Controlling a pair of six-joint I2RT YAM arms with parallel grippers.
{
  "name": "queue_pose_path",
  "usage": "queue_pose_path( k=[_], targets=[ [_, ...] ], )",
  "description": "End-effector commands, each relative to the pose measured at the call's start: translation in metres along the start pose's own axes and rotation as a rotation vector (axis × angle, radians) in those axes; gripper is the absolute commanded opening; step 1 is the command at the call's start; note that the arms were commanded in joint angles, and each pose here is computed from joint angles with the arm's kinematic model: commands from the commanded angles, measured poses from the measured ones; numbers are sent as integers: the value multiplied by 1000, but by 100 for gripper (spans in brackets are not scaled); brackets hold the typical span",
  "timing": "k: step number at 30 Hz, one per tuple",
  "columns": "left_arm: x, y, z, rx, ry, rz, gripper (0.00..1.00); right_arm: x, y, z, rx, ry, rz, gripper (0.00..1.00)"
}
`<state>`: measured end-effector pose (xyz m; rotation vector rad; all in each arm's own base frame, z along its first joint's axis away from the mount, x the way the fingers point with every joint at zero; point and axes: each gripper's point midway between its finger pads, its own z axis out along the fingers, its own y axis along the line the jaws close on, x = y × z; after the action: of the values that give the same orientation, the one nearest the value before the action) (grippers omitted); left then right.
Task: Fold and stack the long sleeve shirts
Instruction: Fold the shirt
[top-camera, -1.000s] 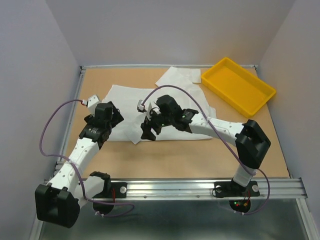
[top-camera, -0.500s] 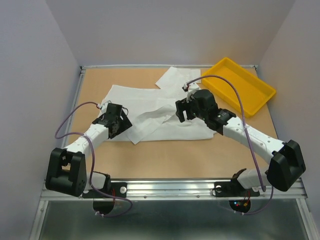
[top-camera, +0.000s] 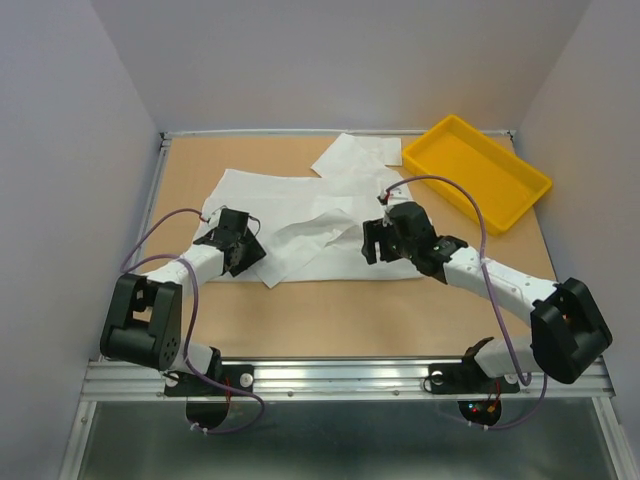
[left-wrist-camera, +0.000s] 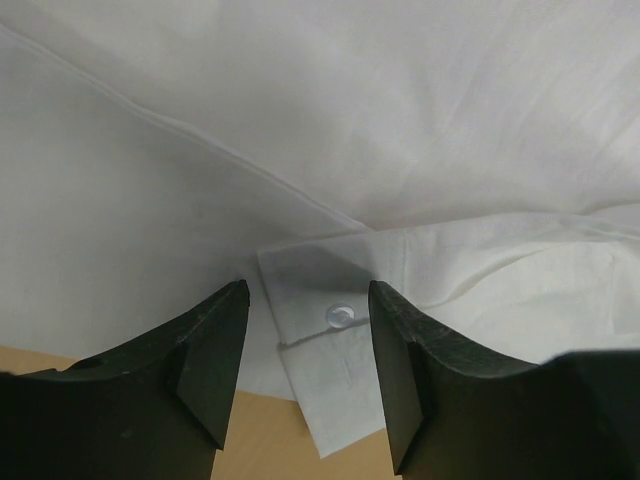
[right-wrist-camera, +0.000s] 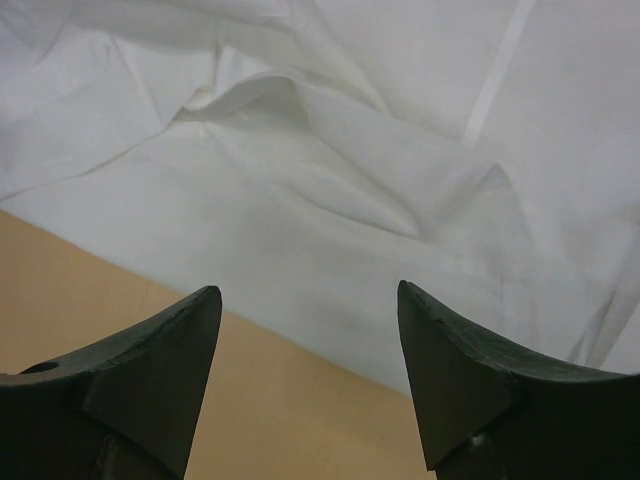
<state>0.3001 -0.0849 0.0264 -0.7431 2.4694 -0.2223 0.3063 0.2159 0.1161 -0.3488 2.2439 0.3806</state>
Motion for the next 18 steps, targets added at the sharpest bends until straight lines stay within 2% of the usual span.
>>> queue_pose_path(
  k=[1, 7, 8, 10, 11, 14, 15, 18],
  targets=[
    [3, 0, 5, 1, 8, -2, 62, 2, -13, 6, 36, -41, 112, 75],
    [4, 1, 8, -8, 9, 3, 54, 23, -21, 15, 53, -13, 169, 72],
    [4, 1, 8, -7, 10, 3, 49, 25, -23, 17, 60, -12, 178, 70],
    [4, 0, 8, -4, 8, 5, 47, 34, -28, 19, 78, 4, 201, 69],
    [4, 0, 7, -4, 6, 7, 41, 36, -30, 20, 87, 6, 208, 68],
    [0, -3, 6, 4, -4, 12, 38, 53, -35, 23, 103, 41, 235, 65],
    [-1, -4, 6, 5, -7, 15, 33, 58, -37, 24, 108, 54, 240, 65],
    [-1, -4, 7, -2, -6, 26, 30, 65, -40, 28, 110, 51, 268, 63]
  ],
)
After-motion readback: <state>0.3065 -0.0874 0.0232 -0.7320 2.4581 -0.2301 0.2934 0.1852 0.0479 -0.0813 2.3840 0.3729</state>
